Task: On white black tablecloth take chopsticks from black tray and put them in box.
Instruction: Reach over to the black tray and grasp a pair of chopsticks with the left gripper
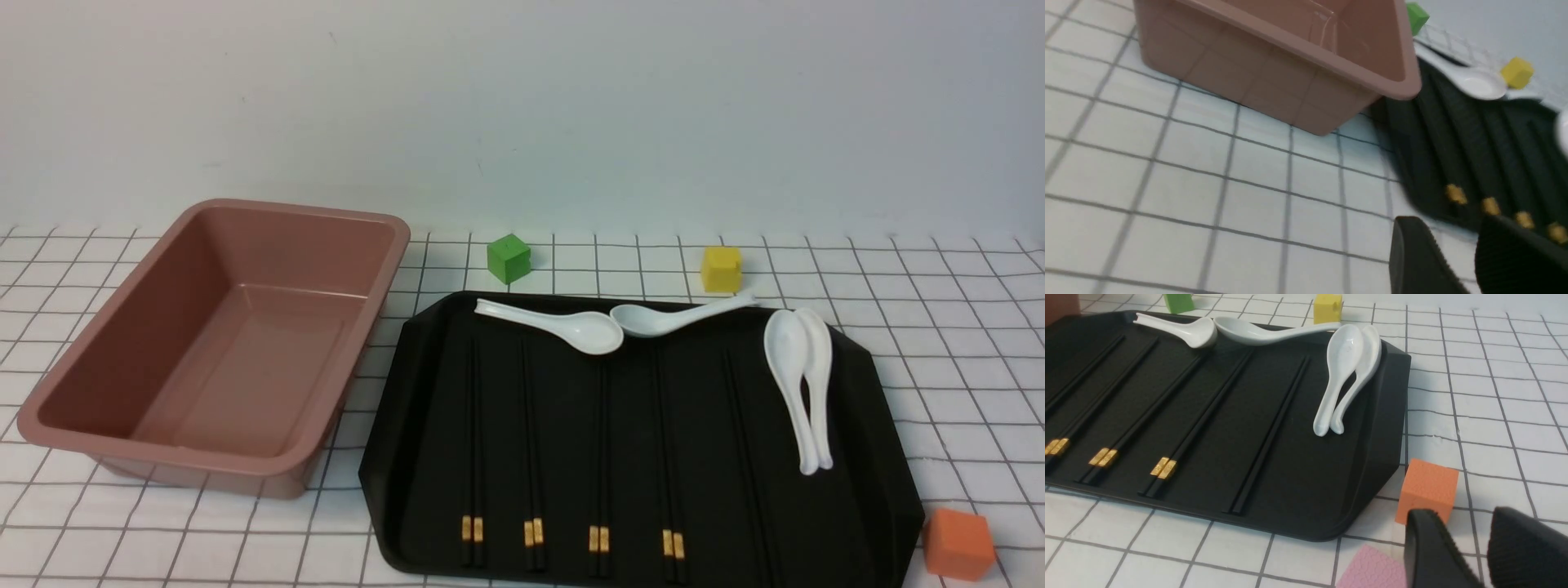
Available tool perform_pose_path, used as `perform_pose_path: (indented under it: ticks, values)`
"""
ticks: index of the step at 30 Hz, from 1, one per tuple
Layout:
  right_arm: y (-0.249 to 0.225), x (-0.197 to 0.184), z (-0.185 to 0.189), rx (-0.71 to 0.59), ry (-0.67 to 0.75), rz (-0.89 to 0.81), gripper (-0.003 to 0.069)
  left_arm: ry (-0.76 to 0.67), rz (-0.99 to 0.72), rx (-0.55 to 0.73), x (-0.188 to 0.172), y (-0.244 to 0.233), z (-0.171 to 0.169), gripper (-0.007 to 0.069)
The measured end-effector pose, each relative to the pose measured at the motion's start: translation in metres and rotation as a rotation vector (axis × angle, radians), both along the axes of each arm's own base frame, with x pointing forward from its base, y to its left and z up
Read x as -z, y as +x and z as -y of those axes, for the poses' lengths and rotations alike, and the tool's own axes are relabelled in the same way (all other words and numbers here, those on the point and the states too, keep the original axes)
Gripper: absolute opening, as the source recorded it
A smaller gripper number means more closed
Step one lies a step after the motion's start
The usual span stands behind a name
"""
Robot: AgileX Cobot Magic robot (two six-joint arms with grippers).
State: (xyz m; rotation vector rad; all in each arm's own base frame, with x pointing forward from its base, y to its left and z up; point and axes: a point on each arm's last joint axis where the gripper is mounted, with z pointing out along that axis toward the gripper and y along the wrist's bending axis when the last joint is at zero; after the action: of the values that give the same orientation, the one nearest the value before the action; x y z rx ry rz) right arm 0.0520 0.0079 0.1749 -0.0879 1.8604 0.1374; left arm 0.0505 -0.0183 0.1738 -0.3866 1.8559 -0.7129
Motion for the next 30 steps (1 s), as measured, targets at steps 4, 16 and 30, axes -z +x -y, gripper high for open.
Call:
perform_pose_path:
  ticks: [4, 16, 30]
  values:
    - [0.0, 0.0, 0.0, 0.0, 0.0, 0.0, 0.024, -0.41, -0.06, -0.036, -0.007, 0.0, 0.005, 0.0239]
    - [0.0, 0.0, 0.0, 0.0, 0.001, 0.0, 0.024, -0.668, 0.155, 0.007, -0.085, -0.01, 0.003, 0.0076]
    - [0.0, 0.0, 0.0, 0.001, 0.002, 0.0, 0.024, 0.218, -0.931, 0.217, -0.095, 0.092, 0.038, -0.0013]
